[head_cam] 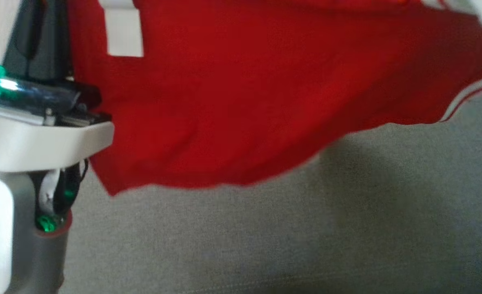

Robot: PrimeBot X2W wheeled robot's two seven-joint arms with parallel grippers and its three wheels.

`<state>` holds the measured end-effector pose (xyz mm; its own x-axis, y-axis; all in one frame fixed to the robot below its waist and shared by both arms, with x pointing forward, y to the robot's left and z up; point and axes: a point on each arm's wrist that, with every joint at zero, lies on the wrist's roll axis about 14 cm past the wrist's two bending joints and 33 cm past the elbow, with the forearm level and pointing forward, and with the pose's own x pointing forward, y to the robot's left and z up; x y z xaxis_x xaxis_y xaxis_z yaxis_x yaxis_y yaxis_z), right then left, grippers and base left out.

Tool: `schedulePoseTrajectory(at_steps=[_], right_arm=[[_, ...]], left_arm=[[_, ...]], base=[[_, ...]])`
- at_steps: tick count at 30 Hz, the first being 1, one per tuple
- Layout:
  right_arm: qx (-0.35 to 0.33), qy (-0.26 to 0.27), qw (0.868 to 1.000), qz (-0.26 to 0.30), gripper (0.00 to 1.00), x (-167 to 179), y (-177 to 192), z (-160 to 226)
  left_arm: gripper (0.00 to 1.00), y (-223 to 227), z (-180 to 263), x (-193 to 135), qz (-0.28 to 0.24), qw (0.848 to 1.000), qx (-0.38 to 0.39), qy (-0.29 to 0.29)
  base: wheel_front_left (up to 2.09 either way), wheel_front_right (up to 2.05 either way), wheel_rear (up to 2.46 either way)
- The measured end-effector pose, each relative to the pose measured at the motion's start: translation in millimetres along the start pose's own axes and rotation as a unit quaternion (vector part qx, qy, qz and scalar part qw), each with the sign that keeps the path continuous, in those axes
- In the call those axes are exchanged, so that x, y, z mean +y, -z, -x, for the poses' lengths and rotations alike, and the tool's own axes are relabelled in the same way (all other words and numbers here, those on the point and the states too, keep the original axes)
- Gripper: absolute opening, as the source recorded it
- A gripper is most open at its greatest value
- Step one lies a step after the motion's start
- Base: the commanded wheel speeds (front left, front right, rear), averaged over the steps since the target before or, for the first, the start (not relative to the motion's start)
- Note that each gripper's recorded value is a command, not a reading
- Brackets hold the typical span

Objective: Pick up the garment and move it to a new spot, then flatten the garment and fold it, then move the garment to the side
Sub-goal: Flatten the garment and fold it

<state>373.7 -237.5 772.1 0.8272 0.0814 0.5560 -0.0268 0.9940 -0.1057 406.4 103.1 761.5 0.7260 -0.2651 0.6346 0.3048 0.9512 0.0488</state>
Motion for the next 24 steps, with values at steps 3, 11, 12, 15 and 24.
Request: schedulePoseTrajectory(at_steps=[3,11,12,15,24], right_arm=[[-0.024,-0.007,1.0,0.003,0.0,-0.1,-22.2,-8.9],[0.015,-0.033,0.998,-0.051,0.0,9.7,8.2,-34.6],[0.023,-0.038,0.997,-0.056,0.0,12.1,15.0,-40.5],[0.035,-0.054,0.995,-0.072,0.0,20.5,28.8,-64.6],[0.019,-0.09,0.992,-0.088,0.0,58.0,47.3,-151.8]], left_arm=[[0.0,-20.0,-5.2,-1.7,-0.007,1.0,-0.02,0.005],[0.0,10.8,-22.4,2.6,0.016,1.0,0.02,0.009],[0.0,18.7,-26.3,4.9,0.02,0.999,0.028,0.006],[0.0,39.4,-41.6,12.6,0.025,0.999,0.038,-0.004],[0.0,92.2,-98.4,41.4,0.065,0.996,0.036,-0.052]], base=[[0.0,0.0,0.0],[0.0,0.0,0.0],[0.0,0.0,0.0],[0.0,0.0,0.0],[0.0,0.0,0.0]])
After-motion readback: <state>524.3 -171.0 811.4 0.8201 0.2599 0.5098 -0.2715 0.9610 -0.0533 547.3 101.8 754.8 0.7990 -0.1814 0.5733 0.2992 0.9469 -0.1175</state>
